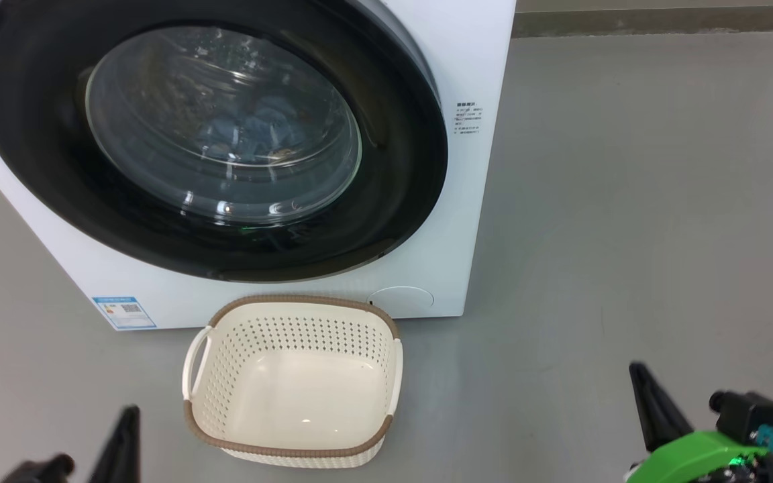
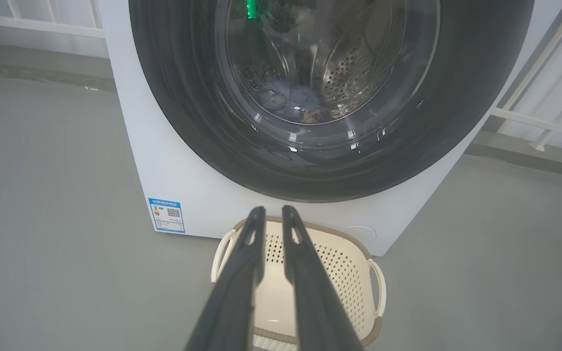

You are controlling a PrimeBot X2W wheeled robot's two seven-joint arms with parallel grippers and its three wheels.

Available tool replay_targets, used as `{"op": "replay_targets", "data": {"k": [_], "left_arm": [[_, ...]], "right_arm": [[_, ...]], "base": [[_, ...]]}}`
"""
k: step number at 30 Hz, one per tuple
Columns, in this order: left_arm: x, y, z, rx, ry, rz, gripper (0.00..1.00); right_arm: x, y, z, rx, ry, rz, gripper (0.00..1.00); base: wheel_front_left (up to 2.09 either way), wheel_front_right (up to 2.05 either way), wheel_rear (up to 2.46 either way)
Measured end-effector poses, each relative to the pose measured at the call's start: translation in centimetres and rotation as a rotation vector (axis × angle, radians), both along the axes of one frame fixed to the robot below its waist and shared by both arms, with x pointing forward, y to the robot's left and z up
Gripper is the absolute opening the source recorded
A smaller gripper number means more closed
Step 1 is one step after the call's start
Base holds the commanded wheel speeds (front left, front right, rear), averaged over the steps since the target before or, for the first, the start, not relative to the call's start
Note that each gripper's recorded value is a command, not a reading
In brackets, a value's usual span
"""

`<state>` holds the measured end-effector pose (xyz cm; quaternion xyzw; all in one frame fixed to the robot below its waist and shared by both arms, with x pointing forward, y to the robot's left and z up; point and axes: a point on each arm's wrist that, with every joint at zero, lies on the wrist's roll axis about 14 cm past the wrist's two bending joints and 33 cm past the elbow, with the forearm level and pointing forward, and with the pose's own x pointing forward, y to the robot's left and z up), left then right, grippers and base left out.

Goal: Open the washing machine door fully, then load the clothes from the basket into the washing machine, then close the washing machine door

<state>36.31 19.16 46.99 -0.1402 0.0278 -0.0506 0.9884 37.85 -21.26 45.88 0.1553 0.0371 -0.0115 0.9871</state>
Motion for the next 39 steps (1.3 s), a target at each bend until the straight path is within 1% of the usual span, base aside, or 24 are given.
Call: {"op": "replay_targets", "data": {"k": [4,16,39], "left_arm": [[-0.9,-1.1,-1.7,-0.045,0.057,-0.002,0.0],[-0.9,-0.5,-1.9,-0.143,0.085,0.038,0.0],[-0.6,0.0,-1.9,-0.369,0.125,0.105,0.0]], "right_arm": [[-1.2,0.4,-2.0,0.021,0.064,-0.004,0.0],[-1.0,0.2,-1.8,0.139,0.069,-0.037,0.0],[-0.7,-0.1,-1.1,0.357,0.063,-0.091,0.0]], "base": [[0.0,0.0,0.0],[0.0,0.0,0.0],[0.0,0.0,0.0]]}}
